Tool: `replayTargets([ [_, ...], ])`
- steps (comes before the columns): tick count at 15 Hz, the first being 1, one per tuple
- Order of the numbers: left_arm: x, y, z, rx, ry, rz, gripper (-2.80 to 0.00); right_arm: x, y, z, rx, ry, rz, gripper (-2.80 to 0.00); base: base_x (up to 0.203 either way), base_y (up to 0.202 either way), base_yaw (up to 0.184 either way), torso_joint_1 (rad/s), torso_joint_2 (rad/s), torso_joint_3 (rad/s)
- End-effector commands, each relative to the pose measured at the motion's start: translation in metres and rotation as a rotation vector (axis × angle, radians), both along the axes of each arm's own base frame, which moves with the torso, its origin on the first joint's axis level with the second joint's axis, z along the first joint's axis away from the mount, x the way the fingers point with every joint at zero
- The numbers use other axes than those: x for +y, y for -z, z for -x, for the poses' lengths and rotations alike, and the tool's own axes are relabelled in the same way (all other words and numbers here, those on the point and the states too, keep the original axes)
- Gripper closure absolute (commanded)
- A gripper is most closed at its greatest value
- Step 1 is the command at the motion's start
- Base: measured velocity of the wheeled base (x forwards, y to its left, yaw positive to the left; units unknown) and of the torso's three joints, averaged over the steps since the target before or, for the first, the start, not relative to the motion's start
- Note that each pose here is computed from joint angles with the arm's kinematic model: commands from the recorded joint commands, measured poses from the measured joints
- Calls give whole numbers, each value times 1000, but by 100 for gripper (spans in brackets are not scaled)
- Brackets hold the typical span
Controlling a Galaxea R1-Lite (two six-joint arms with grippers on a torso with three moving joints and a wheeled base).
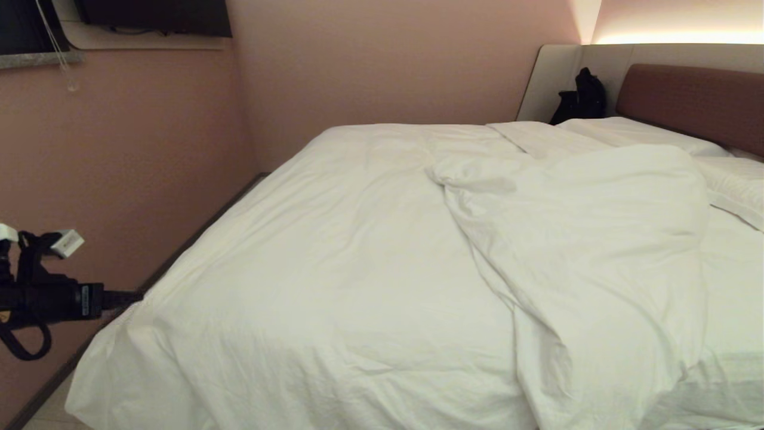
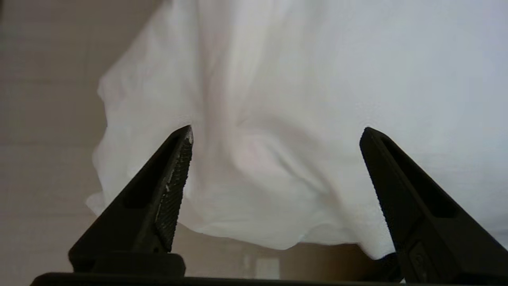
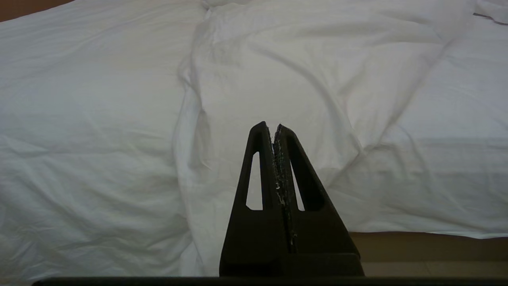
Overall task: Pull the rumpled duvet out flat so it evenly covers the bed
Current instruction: Flatten the corners of the folded blanket, then hold the folded corner of the quilt
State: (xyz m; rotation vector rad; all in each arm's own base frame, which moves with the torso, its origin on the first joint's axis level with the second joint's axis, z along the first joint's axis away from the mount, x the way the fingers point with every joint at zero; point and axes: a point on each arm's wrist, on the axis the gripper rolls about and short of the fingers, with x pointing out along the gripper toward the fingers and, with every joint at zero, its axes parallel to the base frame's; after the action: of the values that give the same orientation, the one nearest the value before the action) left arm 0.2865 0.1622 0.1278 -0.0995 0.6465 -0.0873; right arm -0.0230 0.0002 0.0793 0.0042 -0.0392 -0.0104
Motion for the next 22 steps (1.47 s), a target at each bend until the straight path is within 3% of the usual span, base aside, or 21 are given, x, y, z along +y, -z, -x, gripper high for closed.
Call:
replayTargets([
  [1, -17, -52, 27, -138, -9, -47, -280, 0, 0, 0, 1, 0, 0, 0, 0, 0, 0, 0, 0, 0],
  [4, -33, -90, 52, -244, -70, 4, -280, 0, 0, 0, 1, 2, 0, 0, 0, 0, 0, 0, 0, 0],
  [7, -39, -107, 63, -284, -169, 91, -280, 0, 0, 0, 1, 1, 0, 0, 0, 0, 0, 0, 0, 0],
  [13, -44, -124, 78, -323, -434, 87, -280, 0, 0, 0, 1, 0, 0, 0, 0, 0, 0, 0, 0, 0],
  [20, -75, -140, 129, -402, -459, 75, -280, 0, 0, 0, 1, 0, 0, 0, 0, 0, 0, 0, 0, 0],
  [22, -82, -143, 142, -389, -465, 91, -280, 0, 0, 0, 1, 0, 0, 0, 0, 0, 0, 0, 0, 0],
])
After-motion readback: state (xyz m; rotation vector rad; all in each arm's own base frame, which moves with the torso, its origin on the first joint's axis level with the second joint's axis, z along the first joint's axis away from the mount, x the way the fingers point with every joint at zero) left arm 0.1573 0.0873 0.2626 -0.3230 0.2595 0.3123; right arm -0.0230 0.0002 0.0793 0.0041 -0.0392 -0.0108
